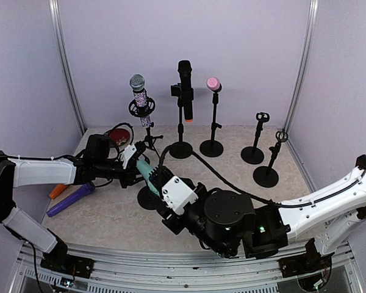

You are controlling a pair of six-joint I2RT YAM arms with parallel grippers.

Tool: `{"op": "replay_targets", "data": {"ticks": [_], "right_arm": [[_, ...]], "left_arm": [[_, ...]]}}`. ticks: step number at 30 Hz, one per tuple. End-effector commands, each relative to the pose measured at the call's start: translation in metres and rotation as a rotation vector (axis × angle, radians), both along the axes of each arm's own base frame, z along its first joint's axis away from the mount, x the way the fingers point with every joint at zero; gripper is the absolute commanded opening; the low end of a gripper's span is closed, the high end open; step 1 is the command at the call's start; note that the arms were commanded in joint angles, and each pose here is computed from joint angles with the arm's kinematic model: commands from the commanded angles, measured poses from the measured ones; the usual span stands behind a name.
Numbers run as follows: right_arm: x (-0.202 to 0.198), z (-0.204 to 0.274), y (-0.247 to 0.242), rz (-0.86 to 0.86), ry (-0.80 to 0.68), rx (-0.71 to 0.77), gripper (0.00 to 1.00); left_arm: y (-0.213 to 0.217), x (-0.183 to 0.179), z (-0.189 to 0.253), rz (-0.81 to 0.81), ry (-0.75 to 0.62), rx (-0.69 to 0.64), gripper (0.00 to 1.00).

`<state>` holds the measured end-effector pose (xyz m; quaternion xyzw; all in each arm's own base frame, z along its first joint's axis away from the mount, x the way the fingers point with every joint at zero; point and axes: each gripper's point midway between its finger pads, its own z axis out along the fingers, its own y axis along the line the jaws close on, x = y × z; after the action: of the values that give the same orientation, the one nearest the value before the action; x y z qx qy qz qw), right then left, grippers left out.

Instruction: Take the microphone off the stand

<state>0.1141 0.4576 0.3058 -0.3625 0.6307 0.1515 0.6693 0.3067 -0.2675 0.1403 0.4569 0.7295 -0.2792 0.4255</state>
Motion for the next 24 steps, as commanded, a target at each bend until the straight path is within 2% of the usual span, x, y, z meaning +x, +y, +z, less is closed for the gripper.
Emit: {"op": "replay_targets", "data": {"ticks": [1,4,5,8,9,11,16,20,24], "right_arm": [[-0.031,0.088,-0.020,0.069,0.016,0.291,0.00],[-0.033,0.091,-0.023,0.065,0.011,0.290,0.00],[-0.032,0.092,-0.024,0.062,0.011,0.291,0.00],[-0.030,0.089,-0.026,0.042,0.011,0.277,0.00],[-0.028,0.086,-0.026,0.036,0.012,0.272,0.00],[-0.024,0.079,-0.025,0.032,0.036,0.262,0.00],[0.003,0.068,-0.013,0.064,0.156,0.276,0.00],[0.006,0.070,0.014,0.166,0.188,0.276,0.00],[0.011,0.070,0.044,0.251,0.235,0.275,0.00]], "left_arm": [[0.051,0.041,-0.037,0.257,0.001,0.196,0.00],[0.046,0.036,-0.031,0.223,-0.009,0.188,0.11],[0.044,0.034,-0.026,0.209,-0.012,0.184,0.28],[0.047,0.026,-0.005,0.189,-0.048,0.185,0.90],[0.051,0.022,0.004,0.183,-0.076,0.187,0.98],[0.063,0.012,0.027,0.164,-0.130,0.176,0.99],[0.108,-0.014,0.059,0.143,-0.160,0.233,0.99],[0.130,-0.046,0.090,0.095,-0.294,0.338,0.99],[0.129,-0.072,0.140,0.037,-0.439,0.323,0.99]]}}
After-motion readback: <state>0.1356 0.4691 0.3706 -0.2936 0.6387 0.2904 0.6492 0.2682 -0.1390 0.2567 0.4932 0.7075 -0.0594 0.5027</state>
